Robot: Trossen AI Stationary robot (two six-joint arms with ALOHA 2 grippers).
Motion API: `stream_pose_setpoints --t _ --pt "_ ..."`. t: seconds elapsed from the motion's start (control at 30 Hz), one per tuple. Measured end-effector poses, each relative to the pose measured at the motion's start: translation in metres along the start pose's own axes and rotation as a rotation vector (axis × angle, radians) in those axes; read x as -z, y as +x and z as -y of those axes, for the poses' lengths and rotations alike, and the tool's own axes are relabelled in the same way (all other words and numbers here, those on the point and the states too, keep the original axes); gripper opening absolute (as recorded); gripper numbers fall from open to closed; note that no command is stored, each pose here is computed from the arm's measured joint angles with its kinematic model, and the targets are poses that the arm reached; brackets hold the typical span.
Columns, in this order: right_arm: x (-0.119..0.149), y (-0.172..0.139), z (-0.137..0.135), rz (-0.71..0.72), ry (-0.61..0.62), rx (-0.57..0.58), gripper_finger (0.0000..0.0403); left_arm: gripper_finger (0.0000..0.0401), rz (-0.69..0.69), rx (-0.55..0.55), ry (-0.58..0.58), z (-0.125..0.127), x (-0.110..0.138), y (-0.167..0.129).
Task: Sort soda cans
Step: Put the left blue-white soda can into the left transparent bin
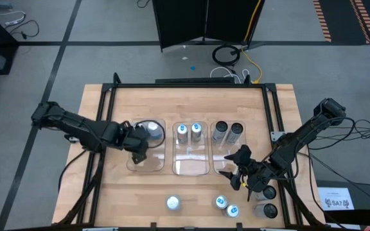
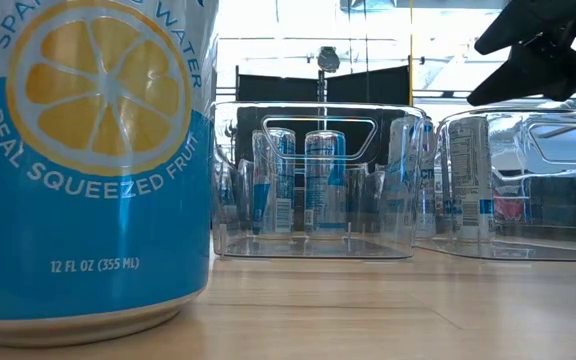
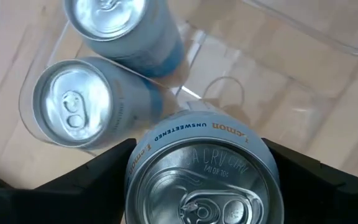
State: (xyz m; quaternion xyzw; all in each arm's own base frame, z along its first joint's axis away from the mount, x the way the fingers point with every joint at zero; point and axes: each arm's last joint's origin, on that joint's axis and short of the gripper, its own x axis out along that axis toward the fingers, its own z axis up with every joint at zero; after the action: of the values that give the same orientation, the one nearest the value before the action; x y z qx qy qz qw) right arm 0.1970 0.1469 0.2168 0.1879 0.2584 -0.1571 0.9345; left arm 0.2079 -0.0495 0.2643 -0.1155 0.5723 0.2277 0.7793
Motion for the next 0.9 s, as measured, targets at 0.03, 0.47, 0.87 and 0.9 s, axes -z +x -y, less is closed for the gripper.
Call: stream_pose_setpoints --t 0.03,0.47,0.87,0.9 --pt "0.0 0.0 0.0 0.0 0.0 0.0 0.0336 0.0316 -0.001 0.001 -0.002 -0.004 -0.001 0.003" --pt "0.0 0.0 0.0 0.001 0.001 -0.001 0.0336 0.0316 -0.051 0.034 -0.05 -0.025 -0.009 0.043" --pt "0.0 0.0 0.0 0.0 0.0 0.0 0.0336 0.0316 -0.053 0.028 -0.056 -0.026 -0.009 0.044" --pt "0.0 0.0 0.0 0.0 0.0 0.0 0.0336 0.0316 -0.053 0.028 -0.056 -0.026 -0.009 0.044"
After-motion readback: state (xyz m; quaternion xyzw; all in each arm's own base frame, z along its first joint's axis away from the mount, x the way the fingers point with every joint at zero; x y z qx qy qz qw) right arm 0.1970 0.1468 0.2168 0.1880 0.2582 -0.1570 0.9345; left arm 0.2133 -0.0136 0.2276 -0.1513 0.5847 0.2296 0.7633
